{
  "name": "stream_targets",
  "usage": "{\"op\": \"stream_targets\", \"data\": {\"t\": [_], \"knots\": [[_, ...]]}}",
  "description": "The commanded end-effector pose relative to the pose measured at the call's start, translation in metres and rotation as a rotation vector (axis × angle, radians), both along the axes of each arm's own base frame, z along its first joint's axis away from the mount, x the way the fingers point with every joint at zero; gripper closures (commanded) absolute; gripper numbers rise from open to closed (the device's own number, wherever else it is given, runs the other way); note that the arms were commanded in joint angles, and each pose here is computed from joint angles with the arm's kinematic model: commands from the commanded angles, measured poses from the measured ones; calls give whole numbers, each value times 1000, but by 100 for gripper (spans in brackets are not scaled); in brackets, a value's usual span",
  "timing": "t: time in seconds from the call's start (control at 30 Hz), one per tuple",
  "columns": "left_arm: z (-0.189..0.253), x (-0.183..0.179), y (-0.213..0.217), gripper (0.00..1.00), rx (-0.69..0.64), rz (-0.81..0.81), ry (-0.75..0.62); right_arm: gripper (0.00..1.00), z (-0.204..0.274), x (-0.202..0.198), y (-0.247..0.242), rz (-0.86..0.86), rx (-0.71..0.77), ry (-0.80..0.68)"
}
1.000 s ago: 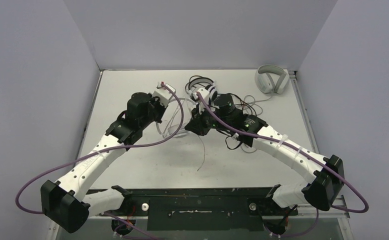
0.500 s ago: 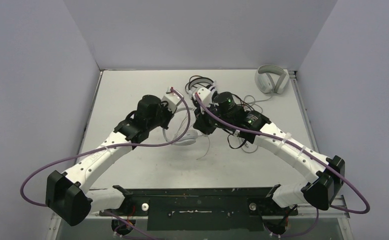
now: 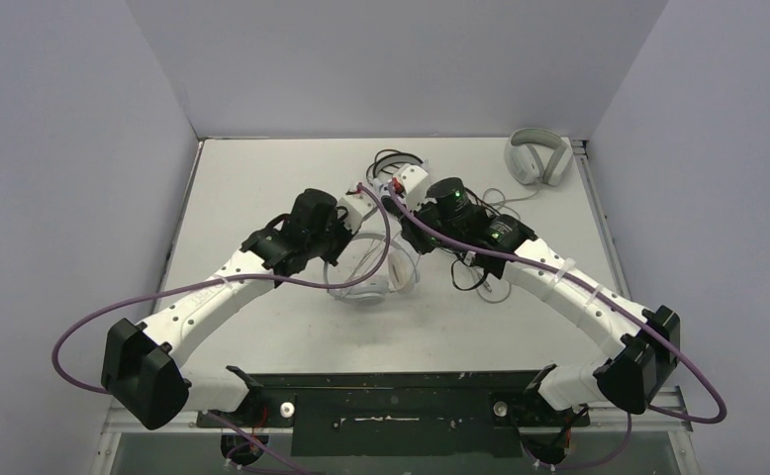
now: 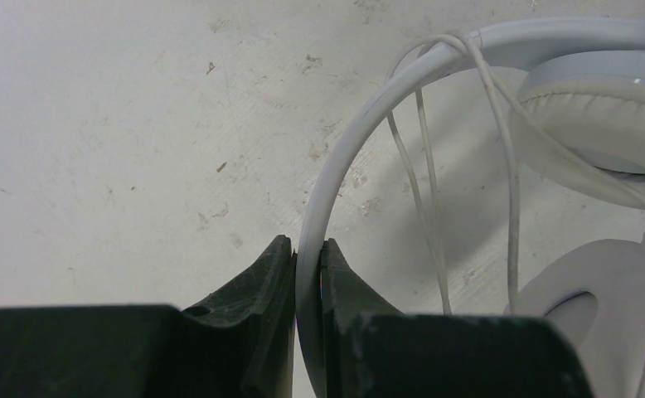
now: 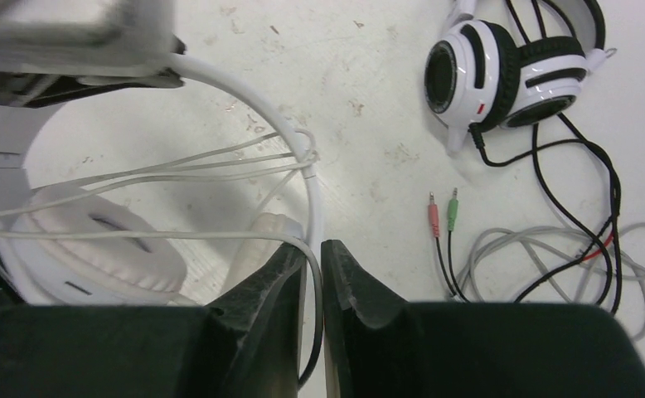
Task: Wrap the headphones
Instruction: Wrap the headphones cable around the headphones.
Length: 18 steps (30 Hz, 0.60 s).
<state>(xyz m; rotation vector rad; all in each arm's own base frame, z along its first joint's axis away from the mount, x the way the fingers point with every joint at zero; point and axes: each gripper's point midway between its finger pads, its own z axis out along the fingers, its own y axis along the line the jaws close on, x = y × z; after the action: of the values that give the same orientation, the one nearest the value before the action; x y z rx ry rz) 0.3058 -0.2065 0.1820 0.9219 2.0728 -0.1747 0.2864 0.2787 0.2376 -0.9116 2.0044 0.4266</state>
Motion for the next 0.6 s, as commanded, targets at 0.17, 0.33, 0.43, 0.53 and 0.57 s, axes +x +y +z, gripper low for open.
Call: {"op": "stream_targets", "data": {"t": [0.17,0.33,0.43,0.53,0.57], "knots": [[42,-5,-18,100,-112,-45,-7,83,-17,42,-40,-157,2,-33],[58,-6,-18,100,-136,-45,-25,81,-29,45,-48,-182,42,10],[68,-6,-16,100,-137,-28,-32,81,-31,44,-50,-181,78,24],[81,-6,-19,100,-186,-18,-41,81,-33,44,-49,-167,120,36],[86,-7,-21,100,-207,-14,-42,80,-36,43,-48,-161,136,46]]}}
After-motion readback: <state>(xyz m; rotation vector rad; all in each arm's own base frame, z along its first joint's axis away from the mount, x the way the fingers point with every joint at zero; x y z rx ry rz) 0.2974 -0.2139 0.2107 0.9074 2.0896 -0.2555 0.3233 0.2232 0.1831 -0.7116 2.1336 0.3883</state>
